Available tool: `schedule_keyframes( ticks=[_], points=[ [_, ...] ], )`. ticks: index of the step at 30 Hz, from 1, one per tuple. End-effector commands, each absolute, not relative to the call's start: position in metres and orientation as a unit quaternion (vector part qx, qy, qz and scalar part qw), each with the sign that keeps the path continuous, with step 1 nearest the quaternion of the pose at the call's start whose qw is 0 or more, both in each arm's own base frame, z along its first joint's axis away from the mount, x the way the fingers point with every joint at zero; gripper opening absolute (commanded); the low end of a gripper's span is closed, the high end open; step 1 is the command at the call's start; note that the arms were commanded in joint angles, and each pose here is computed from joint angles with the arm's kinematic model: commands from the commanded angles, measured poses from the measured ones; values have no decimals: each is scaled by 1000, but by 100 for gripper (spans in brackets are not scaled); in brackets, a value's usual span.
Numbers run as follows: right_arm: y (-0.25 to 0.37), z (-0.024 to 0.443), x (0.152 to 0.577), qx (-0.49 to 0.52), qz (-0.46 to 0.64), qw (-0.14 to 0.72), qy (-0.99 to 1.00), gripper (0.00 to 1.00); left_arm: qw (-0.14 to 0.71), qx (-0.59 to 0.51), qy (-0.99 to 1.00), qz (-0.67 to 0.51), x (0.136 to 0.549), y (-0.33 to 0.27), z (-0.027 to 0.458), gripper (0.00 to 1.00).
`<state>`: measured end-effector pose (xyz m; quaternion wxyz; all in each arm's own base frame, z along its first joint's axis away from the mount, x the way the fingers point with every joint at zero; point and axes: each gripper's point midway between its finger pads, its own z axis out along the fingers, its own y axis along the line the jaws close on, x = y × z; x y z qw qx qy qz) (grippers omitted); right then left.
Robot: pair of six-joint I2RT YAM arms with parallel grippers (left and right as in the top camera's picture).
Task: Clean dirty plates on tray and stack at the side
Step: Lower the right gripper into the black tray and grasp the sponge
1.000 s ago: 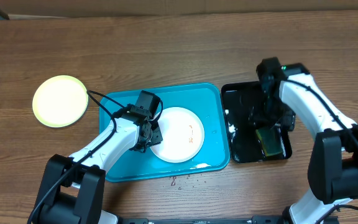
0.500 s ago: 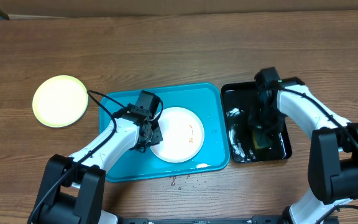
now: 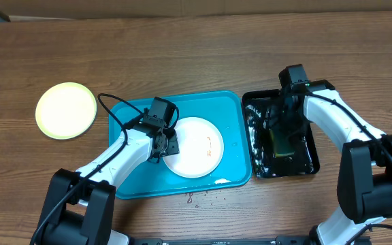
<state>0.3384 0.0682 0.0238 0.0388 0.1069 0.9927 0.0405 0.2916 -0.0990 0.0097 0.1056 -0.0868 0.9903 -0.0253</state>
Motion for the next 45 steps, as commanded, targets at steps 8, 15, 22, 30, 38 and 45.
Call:
schedule_keyframes(
  ticks=[8, 15, 22, 30, 38, 45],
  points=[
    [65, 12, 332, 104, 37, 41, 993, 67, 103, -72, 992, -13, 289, -94, 3, 25],
    [67, 12, 334, 103, 43, 45, 993, 22, 96, -90, 991, -8, 285, -90, 2, 4],
    [68, 5, 333, 100, 45, 52, 993, 11, 92, -137, 986, -1, 285, -78, 2, 4],
    [81, 38, 343, 64, 77, 39, 994, 47, 89, -126, 988, 1, 284, -78, 1, 4],
    [61, 38, 319, 76, 19, -7, 997, 55, 90, -126, 988, 1, 284, -78, 1, 4],
    [58, 31, 310, 76, 12, -19, 997, 75, 89, -125, 988, 2, 284, -78, 1, 4]
  ],
)
